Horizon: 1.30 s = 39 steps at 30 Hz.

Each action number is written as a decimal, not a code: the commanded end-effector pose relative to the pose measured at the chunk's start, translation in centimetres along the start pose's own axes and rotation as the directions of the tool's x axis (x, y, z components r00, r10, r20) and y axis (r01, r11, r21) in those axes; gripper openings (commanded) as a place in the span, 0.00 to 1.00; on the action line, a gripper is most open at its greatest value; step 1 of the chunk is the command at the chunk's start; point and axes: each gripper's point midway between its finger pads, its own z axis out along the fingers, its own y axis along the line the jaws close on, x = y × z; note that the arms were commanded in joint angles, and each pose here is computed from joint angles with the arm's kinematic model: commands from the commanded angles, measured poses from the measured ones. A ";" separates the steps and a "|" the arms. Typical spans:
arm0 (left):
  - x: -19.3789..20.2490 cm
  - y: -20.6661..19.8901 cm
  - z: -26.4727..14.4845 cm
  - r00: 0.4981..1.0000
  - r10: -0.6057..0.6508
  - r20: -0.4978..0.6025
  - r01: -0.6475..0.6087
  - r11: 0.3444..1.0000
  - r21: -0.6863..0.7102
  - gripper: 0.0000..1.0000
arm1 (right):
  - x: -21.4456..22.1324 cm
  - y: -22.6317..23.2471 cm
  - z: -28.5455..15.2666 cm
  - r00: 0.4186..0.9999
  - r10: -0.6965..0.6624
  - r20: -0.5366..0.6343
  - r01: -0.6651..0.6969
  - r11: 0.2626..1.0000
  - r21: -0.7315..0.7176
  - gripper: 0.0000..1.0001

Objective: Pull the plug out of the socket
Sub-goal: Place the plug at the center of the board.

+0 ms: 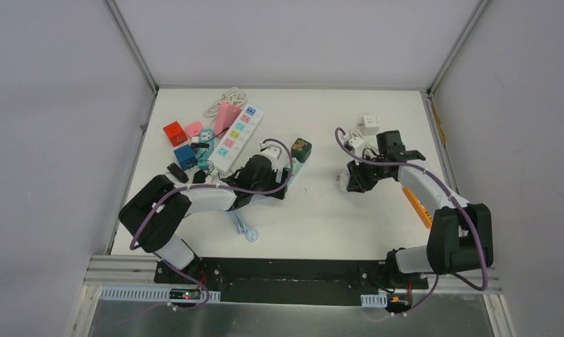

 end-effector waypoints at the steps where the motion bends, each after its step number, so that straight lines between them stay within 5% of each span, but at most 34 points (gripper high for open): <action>1: 1.1 0.7 -2.0 0.999 -0.005 -0.054 0.005 1.000 -0.009 0.91 | -1.8 0.0 -1.2 0.999 -0.021 0.044 0.023 0.999 -0.048 0.00; 14: 0.3 1.4 -5.3 0.999 0.031 -0.018 -0.031 0.999 -0.013 0.91 | 0.5 -3.5 -1.7 0.988 0.141 -0.055 -0.140 0.990 0.016 0.00; 39: -2.5 1.9 -10.1 0.992 0.009 0.127 -0.007 1.000 -0.014 0.99 | 2.5 -6.8 -2.4 0.980 0.167 -0.104 -0.148 0.974 0.172 0.01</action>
